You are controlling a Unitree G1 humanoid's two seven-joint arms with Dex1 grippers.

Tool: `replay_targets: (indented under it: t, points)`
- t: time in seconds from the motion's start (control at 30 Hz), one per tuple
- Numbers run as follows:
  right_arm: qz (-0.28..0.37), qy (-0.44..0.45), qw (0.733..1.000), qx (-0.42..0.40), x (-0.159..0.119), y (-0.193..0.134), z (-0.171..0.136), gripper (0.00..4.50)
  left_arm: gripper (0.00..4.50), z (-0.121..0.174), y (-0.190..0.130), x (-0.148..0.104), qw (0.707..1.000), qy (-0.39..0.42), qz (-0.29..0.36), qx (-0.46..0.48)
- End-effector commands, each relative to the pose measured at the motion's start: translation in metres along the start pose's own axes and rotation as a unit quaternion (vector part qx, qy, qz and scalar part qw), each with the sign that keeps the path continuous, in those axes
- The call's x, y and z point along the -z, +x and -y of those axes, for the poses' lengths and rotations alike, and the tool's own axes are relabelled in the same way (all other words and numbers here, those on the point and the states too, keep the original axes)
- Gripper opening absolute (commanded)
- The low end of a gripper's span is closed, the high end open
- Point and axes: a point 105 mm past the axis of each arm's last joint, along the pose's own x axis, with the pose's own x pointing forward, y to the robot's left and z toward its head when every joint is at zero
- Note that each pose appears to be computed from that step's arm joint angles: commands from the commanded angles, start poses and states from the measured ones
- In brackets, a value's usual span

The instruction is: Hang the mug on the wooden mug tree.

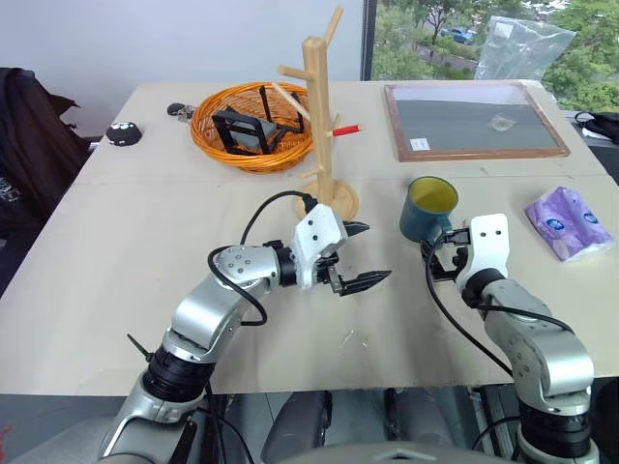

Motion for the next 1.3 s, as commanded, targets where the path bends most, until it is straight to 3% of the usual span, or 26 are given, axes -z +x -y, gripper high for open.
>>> replay_targets:
  t: [0.03, 0.33, 0.77, 0.9, 0.93, 0.97, 1.13, 1.3]
  points:
    - [0.023, -0.015, 0.999, 0.033, -0.009, 0.003, 0.007, 4.48, 4.5, -0.002, -0.002, -0.013, 1.0, 0.021, 0.019, -0.009]
    - [0.042, -0.021, 0.994, 0.095, -0.02, 0.008, 0.024, 4.48, 4.5, -0.003, -0.004, -0.012, 0.999, 0.019, 0.02, -0.017]
    - [0.023, 0.054, 0.993, 0.098, -0.011, 0.031, 0.013, 4.48, 4.5, -0.001, -0.005, -0.009, 1.0, 0.017, 0.016, -0.013]
    - [0.042, 0.056, 0.992, 0.105, -0.015, 0.038, 0.018, 3.3, 4.5, -0.003, -0.005, -0.01, 1.0, 0.02, 0.016, -0.016]
    - [0.046, 0.054, 0.992, 0.106, -0.016, 0.039, 0.02, 2.67, 4.5, -0.003, -0.005, -0.009, 1.0, 0.021, 0.015, -0.017]
    - [0.05, 0.052, 0.992, 0.106, -0.016, 0.041, 0.021, 2.39, 4.5, -0.004, -0.006, -0.009, 0.999, 0.021, 0.015, -0.018]
    - [0.057, 0.044, 0.993, 0.097, -0.014, 0.044, 0.021, 0.11, 4.5, -0.005, -0.007, -0.008, 0.999, 0.024, 0.014, -0.022]
    - [0.07, 0.035, 0.994, 0.08, -0.018, 0.045, 0.021, 0.11, 4.5, -0.005, -0.01, -0.002, 0.999, 0.026, 0.011, -0.027]
